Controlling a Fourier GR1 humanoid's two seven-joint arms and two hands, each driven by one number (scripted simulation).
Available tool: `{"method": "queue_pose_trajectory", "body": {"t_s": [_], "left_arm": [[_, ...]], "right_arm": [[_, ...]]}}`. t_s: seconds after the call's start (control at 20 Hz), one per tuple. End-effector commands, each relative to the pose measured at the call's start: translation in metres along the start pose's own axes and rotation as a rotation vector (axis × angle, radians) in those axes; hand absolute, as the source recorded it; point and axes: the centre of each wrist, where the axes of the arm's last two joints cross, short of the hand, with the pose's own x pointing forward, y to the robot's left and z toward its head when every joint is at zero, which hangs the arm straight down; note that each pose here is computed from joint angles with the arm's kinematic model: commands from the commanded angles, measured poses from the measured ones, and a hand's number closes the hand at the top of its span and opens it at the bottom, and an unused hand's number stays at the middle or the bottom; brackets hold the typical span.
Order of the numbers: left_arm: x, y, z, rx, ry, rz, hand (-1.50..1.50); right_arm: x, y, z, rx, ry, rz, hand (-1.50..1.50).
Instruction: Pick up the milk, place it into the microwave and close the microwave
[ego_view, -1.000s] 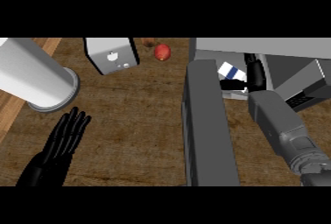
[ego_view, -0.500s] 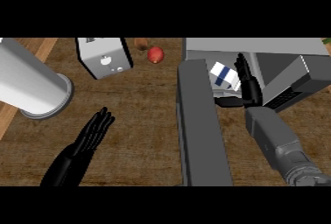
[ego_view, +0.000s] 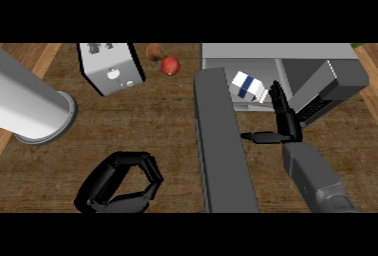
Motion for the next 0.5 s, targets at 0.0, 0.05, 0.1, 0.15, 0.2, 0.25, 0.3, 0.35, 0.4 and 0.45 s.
{"method": "queue_pose_trajectory", "body": {"t_s": [0.0, 0.05, 0.1, 0.15, 0.2, 0.25, 0.3, 0.35, 0.4, 0.45], "left_arm": [[-0.018, -0.018, -0.010, -0.042, 0.039, 0.018, 1.50], [-0.021, -0.005, -0.018, -0.041, 0.051, -0.014, 1.50], [-0.019, -0.020, -0.020, -0.033, 0.034, -0.042, 1.50], [-0.026, -0.014, -0.013, -0.031, 0.045, -0.079, 1.50], [-0.009, -0.031, -0.030, -0.055, 0.054, -0.101, 1.50], [-0.036, -0.014, -0.015, -0.094, 0.081, -0.092, 1.50], [-0.028, -0.041, -0.036, -0.135, 0.100, -0.096, 1.50], [-0.041, -0.036, -0.030, -0.182, 0.128, -0.092, 1.50], [-0.036, -0.031, -0.046, -0.193, 0.136, -0.095, 1.50], [-0.044, -0.042, -0.032, -0.222, 0.161, -0.079, 1.50]], "right_arm": [[-0.006, -0.014, 0.019, 0.025, -0.002, -0.043, -1.50], [-0.012, -0.002, 0.032, 0.028, -0.018, -0.038, -1.50], [-0.014, -0.005, 0.039, 0.025, -0.019, -0.041, -1.50], [-0.013, -0.014, 0.044, 0.037, -0.018, -0.029, -1.50], [-0.008, -0.010, 0.034, 0.032, -0.018, -0.036, -1.50], [-0.005, -0.042, 0.041, 0.025, -0.041, -0.027, -1.50], [-0.007, -0.027, 0.042, 0.054, -0.007, -0.022, -1.50], [-0.006, -0.030, 0.046, 0.053, -0.025, -0.028, -1.50], [-0.008, -0.035, 0.058, 0.064, -0.025, -0.021, -1.50], [-0.002, -0.037, 0.055, 0.060, -0.032, -0.015, -1.50]]}}
